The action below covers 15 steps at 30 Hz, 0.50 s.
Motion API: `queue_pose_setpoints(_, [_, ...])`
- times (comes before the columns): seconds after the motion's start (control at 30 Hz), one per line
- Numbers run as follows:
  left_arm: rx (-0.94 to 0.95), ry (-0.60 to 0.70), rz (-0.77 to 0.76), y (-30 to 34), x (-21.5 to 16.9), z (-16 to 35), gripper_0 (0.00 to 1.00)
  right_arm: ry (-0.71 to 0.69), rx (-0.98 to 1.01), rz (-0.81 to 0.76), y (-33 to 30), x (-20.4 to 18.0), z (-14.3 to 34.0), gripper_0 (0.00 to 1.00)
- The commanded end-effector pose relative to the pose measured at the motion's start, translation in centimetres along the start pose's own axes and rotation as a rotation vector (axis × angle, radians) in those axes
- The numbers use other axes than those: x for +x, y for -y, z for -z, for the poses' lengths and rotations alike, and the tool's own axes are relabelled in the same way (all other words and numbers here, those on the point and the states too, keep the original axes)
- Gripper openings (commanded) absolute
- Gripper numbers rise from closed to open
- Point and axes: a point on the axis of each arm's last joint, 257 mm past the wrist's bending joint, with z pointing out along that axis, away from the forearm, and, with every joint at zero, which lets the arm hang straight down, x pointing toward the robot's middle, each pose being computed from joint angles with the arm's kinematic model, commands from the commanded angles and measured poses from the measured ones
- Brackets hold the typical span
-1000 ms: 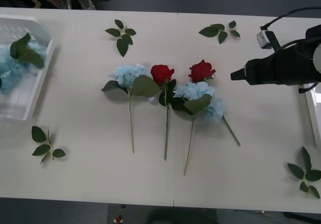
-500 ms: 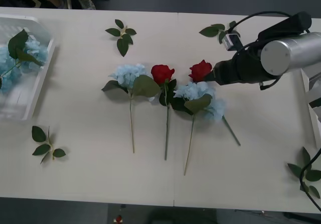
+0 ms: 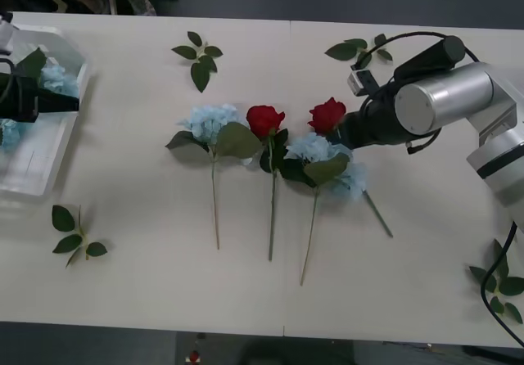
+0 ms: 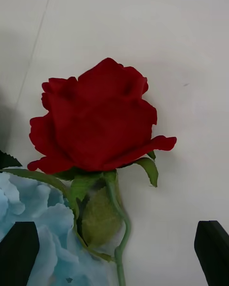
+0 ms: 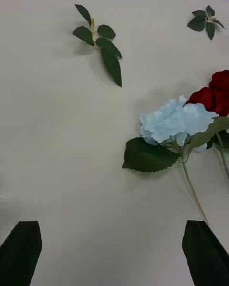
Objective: Put the red flowers into the right box and the blue flowers into the left box
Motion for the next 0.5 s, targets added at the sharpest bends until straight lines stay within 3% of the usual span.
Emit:
queue_pose_setpoints(0.03, [0.024,-0.031,0.090,3.7,-2.5,-1.0,0.87,0.034,-0.006,0.047,-1.6,-2.0,0.4,0.96])
queue_pose_setpoints(0.23, [0.013,-0.047,0.086,7.1,-1.2,-4.3,0.87,0.019,0.017,0.076,-1.4,-1.4,0.0,0.96])
queue_pose_setpoints(0.5, [-0.056,0.030,-0.001,9.8,2.5,-6.3,0.87,-0.004,0.037,0.093,-1.6,-0.9,-1.3,0.96])
